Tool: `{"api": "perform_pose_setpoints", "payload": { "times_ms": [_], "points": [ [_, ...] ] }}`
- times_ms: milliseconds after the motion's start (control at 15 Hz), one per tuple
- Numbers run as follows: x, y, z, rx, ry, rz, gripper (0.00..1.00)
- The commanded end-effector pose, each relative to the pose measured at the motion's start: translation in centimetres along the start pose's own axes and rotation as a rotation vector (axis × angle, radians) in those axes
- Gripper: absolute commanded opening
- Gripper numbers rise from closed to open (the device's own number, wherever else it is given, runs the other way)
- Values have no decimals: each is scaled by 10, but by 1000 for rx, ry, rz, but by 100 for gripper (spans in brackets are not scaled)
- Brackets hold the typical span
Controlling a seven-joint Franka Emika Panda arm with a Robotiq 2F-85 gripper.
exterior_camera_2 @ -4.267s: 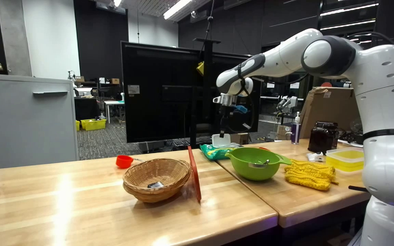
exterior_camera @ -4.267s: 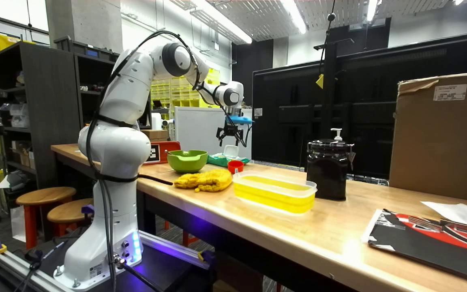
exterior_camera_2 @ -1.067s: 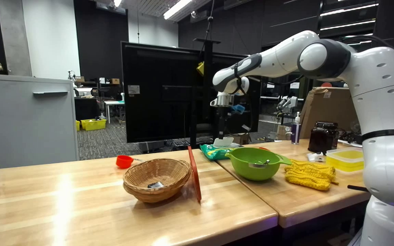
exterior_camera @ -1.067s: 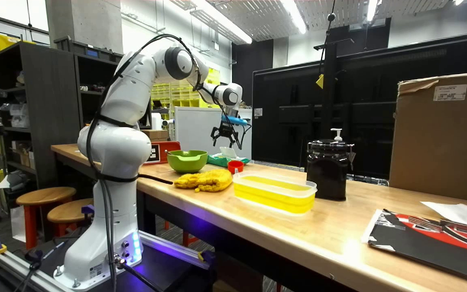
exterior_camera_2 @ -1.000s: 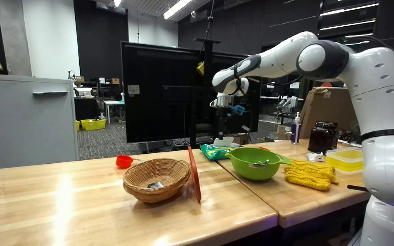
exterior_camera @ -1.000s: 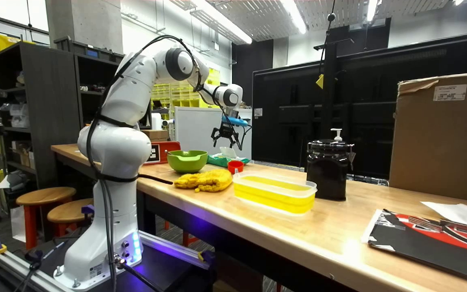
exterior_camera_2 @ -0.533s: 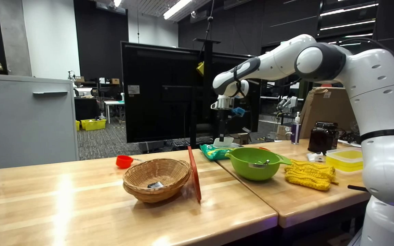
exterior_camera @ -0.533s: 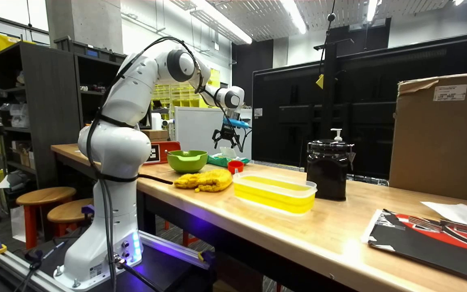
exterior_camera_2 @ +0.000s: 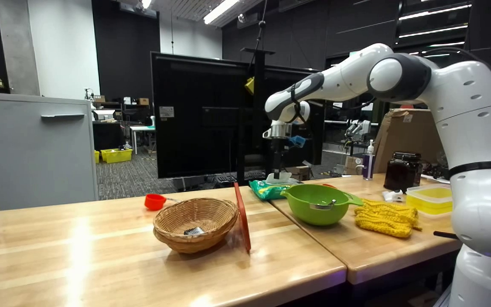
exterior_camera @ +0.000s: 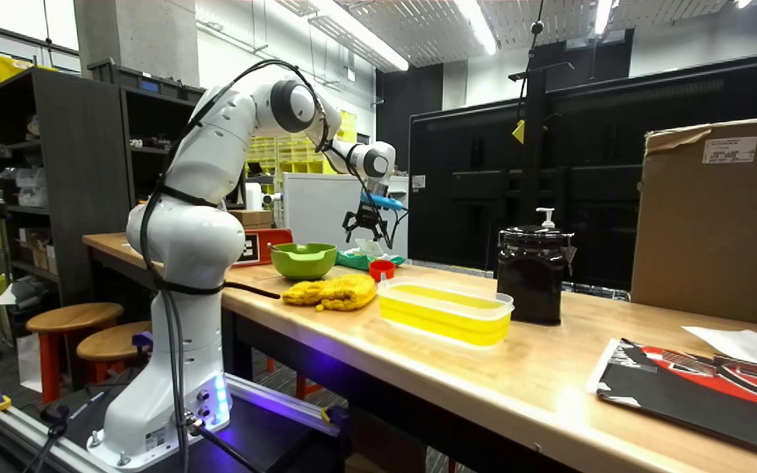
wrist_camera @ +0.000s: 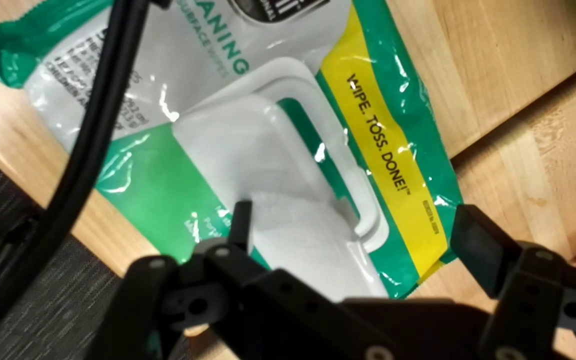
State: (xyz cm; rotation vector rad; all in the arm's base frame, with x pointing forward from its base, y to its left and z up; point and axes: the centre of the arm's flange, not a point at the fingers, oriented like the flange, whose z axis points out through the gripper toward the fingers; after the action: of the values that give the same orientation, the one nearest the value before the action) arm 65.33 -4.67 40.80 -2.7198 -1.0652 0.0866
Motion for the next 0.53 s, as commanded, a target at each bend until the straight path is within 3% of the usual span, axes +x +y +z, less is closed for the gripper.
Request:
{"api": "perform_pose_setpoints", "payload": {
  "times_ms": [0, 467],
  "points": [
    [-8, -14, -5, 2, 0, 12, 100],
    [-13, -24, -4, 6, 2, 33, 100]
  ]
}}
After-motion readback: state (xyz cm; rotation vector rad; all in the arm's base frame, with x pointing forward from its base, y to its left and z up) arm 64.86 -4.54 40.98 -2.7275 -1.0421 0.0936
